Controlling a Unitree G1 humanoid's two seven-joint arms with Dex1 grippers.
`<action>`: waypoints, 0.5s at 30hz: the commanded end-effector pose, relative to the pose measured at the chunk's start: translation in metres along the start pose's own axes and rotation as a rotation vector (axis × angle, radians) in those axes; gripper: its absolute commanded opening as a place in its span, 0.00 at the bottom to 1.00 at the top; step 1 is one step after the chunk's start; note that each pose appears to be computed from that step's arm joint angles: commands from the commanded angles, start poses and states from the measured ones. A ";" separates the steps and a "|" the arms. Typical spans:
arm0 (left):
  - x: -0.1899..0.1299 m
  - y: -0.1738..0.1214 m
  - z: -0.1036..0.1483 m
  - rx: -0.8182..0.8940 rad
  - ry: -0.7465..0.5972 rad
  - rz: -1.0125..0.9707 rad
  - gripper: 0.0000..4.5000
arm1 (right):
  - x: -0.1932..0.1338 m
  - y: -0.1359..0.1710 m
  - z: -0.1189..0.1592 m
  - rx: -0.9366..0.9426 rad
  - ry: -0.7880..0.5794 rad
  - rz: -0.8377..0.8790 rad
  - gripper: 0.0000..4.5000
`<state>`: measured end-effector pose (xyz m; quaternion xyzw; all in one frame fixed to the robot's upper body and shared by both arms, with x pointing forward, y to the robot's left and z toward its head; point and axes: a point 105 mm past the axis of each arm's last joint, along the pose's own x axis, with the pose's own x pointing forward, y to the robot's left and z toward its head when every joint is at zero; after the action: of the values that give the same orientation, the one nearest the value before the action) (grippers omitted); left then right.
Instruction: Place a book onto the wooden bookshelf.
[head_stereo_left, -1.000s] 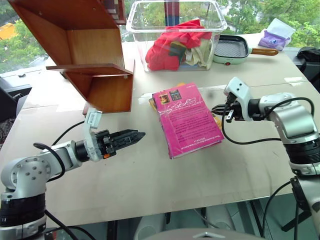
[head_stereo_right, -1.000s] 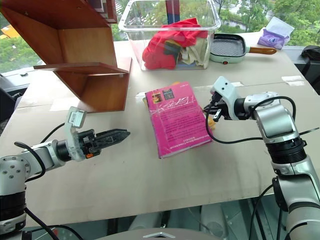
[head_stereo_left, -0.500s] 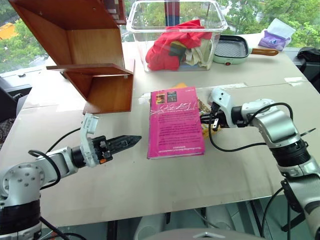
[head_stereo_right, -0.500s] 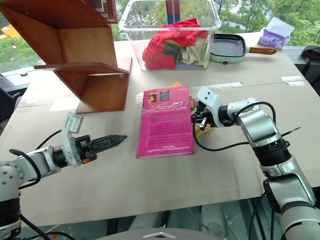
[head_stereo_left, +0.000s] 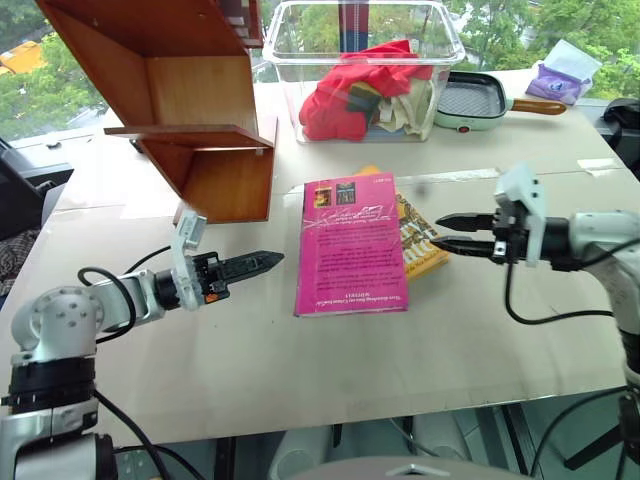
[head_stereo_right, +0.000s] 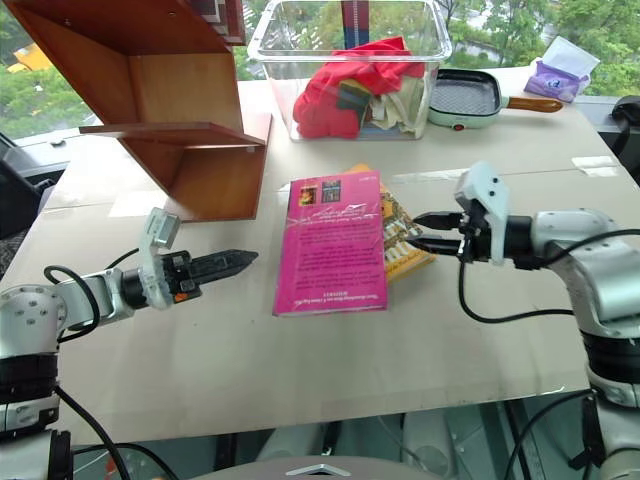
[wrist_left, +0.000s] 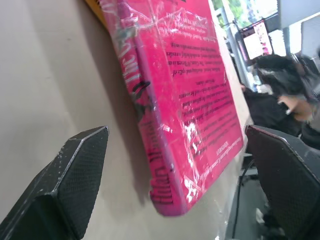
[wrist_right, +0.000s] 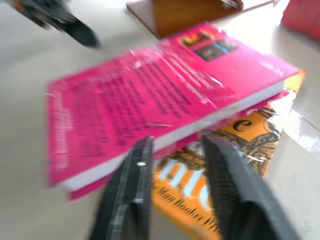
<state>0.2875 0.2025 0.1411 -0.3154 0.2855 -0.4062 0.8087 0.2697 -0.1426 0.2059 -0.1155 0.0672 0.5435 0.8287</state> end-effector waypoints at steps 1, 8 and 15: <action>0.007 0.009 0.005 -0.035 0.019 -0.031 1.00 | -0.027 0.040 0.026 -0.099 -0.108 0.014 0.78; 0.026 0.021 0.005 -0.104 0.050 -0.078 1.00 | -0.054 0.088 0.021 -0.188 -0.082 -0.049 1.00; 0.043 0.040 -0.003 -0.170 0.071 -0.132 1.00 | -0.057 0.100 0.025 -0.199 -0.129 -0.113 1.00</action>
<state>0.3252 0.1852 0.1082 -0.3861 0.3234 -0.4412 0.7427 0.1588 -0.1528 0.2224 -0.1528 -0.0190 0.5072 0.8480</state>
